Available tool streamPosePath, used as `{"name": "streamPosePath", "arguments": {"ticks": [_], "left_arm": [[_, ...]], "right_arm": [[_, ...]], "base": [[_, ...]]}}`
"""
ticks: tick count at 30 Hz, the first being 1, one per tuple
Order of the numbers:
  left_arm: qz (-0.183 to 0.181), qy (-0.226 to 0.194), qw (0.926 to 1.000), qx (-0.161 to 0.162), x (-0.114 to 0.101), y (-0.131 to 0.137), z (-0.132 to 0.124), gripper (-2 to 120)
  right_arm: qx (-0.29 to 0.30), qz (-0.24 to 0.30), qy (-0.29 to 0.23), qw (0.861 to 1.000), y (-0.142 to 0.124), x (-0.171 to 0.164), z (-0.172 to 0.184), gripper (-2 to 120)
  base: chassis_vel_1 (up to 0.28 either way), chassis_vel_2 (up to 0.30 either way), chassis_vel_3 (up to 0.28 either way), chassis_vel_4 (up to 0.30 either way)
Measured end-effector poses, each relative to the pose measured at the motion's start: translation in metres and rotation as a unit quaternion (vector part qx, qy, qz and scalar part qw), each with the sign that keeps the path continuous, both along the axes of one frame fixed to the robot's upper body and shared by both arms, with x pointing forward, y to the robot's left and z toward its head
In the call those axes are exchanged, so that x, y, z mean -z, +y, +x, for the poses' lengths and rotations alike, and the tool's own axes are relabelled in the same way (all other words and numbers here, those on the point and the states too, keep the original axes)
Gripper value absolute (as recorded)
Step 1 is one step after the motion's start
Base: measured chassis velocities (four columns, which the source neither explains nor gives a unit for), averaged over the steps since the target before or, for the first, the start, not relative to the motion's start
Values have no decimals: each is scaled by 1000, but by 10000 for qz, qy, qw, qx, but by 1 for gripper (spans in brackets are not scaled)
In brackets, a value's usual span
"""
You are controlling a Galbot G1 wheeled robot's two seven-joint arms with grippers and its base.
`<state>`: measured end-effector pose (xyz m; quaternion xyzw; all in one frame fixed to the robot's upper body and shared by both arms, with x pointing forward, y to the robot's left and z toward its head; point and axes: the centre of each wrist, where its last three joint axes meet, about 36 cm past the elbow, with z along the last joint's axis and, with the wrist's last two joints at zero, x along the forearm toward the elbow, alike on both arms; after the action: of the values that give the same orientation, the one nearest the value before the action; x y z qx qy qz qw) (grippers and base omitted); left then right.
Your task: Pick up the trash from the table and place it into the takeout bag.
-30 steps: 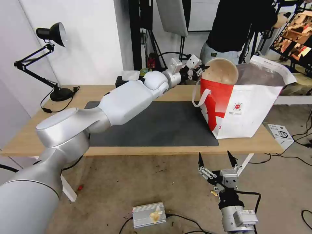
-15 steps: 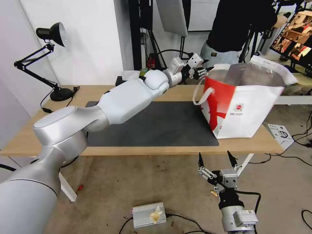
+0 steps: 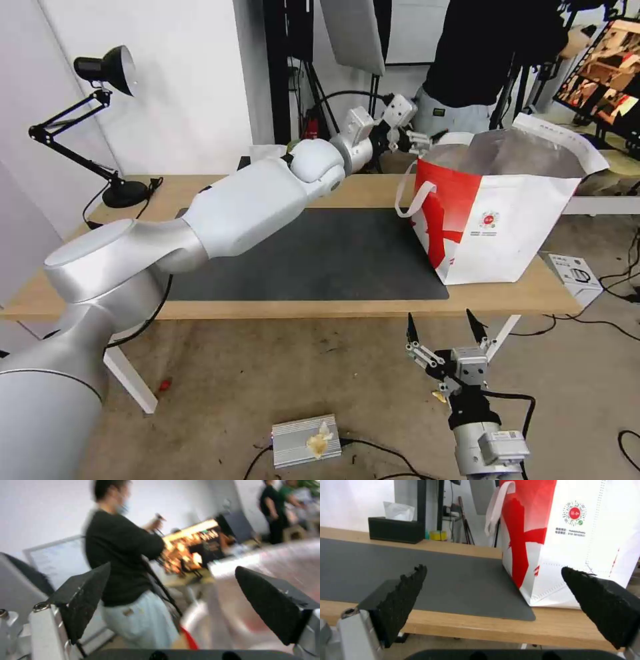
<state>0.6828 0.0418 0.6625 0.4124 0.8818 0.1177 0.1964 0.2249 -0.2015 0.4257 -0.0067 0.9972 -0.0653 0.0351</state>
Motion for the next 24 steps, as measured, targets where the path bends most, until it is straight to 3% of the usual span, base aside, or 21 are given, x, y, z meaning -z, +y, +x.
{"name": "streamPosePath", "arguments": {"ticks": [3, 7, 9, 12, 13, 16, 18, 24], "left_arm": [[-572, -206, 9974, -397, -5, 31, -16, 100], [-937, -148, 9933, -657, -1, 54, -38, 100], [-994, -195, 9920, -754, 2, 66, -45, 100], [-1196, -235, 9854, -1191, 19, 116, -77, 100], [-1196, -235, 9854, -1191, 19, 116, -77, 100], [-1202, -231, 9805, -1536, 40, 161, -103, 100], [-1204, -229, 9798, -1578, 43, 169, -108, 100], [-1373, -247, 9737, -1799, 52, 207, -156, 100]], "right_arm": [[0, 0, 0, 10000, 0, 0, 0, 100], [-1, 0, 0, 10000, 0, 0, 0, 100], [-1, 0, 1, 10000, 0, 0, 0, 100], [-1, 0, 0, 10000, 0, 0, 0, 100], [-1, 0, 0, 10000, 0, 0, 0, 100], [1, 0, -1, 10000, 0, 0, 0, 100], [0, -1, 0, 10000, 0, 0, 0, 100], [-1, -1, -1, 10000, 0, 0, 0, 100]], "base": [[0, 0, 0, 0], [0, 0, 0, 0], [0, 0, 0, 0], [0, 0, 0, 0], [0, 0, 0, 0], [0, 0, 0, 0], [0, 0, 0, 0], [0, 0, 0, 0]]}}
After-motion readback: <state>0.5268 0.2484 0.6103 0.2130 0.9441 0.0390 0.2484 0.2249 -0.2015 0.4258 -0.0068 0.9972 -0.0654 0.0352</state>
